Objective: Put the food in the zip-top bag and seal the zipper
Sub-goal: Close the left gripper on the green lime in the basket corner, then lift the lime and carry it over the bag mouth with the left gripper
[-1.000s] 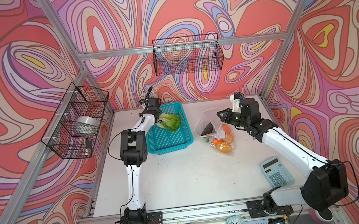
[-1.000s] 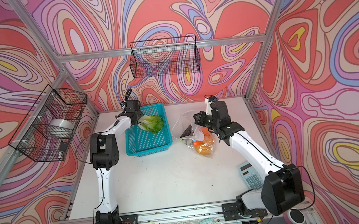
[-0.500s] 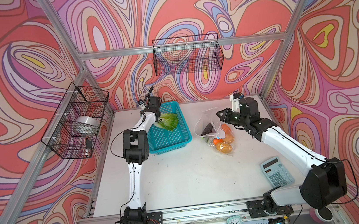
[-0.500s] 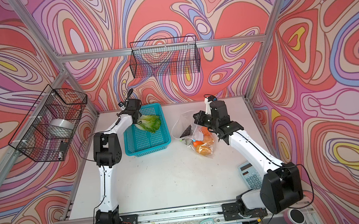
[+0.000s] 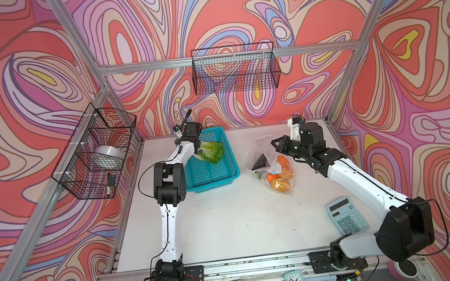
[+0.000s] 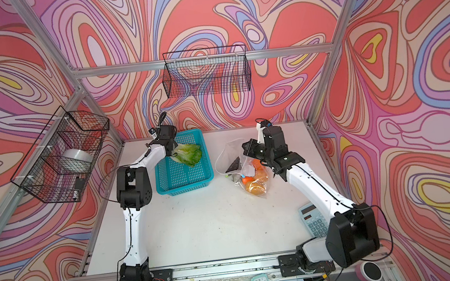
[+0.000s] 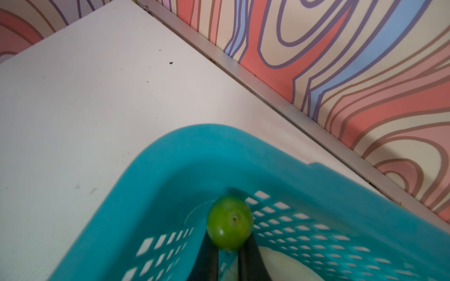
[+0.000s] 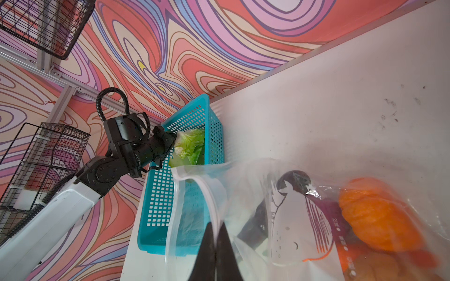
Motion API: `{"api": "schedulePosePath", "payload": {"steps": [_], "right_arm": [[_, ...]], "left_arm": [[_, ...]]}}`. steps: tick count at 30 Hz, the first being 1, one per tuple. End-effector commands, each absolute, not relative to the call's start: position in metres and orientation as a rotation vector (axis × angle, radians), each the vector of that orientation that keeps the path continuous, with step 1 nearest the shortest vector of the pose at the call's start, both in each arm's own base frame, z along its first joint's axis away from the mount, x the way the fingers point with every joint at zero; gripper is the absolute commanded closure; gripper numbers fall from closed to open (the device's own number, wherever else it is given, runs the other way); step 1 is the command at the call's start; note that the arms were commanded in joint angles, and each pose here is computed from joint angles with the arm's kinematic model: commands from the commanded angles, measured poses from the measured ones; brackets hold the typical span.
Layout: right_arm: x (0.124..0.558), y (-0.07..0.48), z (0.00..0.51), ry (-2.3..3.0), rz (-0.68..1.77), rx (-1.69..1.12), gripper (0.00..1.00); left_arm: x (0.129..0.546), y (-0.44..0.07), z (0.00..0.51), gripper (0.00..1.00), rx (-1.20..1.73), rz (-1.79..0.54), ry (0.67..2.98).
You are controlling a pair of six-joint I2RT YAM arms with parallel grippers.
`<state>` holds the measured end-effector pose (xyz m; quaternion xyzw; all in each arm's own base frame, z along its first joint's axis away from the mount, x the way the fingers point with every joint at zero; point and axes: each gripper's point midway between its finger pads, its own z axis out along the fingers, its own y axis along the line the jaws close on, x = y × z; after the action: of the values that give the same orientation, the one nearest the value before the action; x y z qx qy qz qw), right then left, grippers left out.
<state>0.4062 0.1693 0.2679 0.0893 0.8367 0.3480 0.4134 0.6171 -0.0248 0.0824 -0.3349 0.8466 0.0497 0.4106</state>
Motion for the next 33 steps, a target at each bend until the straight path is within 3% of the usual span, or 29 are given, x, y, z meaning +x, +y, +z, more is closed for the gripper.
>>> {"api": "schedulePosePath", "payload": {"steps": [1, 18, 26, 33], "right_arm": [[0.409, 0.171, 0.27, 2.099, 0.876, 0.214, 1.0], [0.406, 0.172, 0.27, 2.089, 0.902, 0.22, 1.0], [0.405, 0.173, 0.273, 2.081, 0.919, 0.223, 1.0], [0.404, 0.173, 0.276, 2.075, 0.919, 0.223, 1.0]], "left_arm": [[0.613, -0.034, 0.102, 1.0, -0.794, 0.08, 2.121], [0.56, -0.052, 0.179, 1.0, -0.656, -0.117, 2.083], [0.548, -0.043, 0.204, 1.0, -0.534, -0.01, 2.067], [0.545, -0.027, 0.235, 1.0, -0.369, 0.219, 2.028]]}}
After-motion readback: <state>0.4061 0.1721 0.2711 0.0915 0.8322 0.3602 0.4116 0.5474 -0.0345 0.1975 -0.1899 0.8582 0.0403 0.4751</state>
